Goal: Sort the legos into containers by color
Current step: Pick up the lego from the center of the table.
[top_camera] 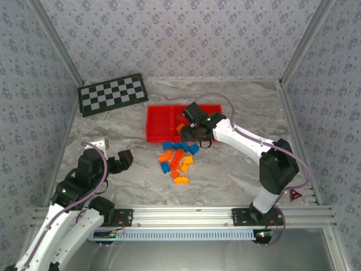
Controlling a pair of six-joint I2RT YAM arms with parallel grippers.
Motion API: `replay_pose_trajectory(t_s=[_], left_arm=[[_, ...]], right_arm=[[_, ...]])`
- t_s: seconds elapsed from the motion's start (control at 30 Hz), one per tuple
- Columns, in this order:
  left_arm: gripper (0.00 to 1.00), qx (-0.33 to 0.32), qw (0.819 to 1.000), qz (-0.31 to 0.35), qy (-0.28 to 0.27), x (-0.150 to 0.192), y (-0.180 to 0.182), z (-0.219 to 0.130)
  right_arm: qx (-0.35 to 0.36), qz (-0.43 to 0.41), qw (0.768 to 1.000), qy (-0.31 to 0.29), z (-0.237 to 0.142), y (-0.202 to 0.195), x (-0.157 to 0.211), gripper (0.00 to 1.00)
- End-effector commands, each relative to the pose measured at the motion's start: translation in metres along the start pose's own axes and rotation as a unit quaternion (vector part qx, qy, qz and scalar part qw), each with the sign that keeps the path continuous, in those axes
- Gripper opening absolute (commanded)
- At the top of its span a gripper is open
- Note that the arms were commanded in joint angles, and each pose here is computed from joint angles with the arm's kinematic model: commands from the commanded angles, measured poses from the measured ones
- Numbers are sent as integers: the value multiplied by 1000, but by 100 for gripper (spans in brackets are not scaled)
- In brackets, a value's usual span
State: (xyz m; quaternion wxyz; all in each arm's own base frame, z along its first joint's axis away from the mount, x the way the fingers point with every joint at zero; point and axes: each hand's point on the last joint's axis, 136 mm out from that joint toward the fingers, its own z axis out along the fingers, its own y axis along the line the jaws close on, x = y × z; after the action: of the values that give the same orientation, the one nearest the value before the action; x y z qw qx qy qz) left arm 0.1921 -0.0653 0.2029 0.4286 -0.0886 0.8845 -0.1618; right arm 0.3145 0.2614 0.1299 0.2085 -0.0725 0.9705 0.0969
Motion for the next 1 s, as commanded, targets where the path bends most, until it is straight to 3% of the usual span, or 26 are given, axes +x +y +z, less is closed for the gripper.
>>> replay_pose_trajectory(t_s=[0.0,0.4,0.97], left_arm=[[100,10,1000,5,-12,-3,-3,-2],[100,12,1000,4,-13,-3,-4,-3],[100,11,1000,5,-13,-3,-4,-2]], right_arm=[[10,3,1000,19,-4,-4,23,69],[19,-29,997,73,21,14,63,73],[44,-50,990,127,51,19,82,78]])
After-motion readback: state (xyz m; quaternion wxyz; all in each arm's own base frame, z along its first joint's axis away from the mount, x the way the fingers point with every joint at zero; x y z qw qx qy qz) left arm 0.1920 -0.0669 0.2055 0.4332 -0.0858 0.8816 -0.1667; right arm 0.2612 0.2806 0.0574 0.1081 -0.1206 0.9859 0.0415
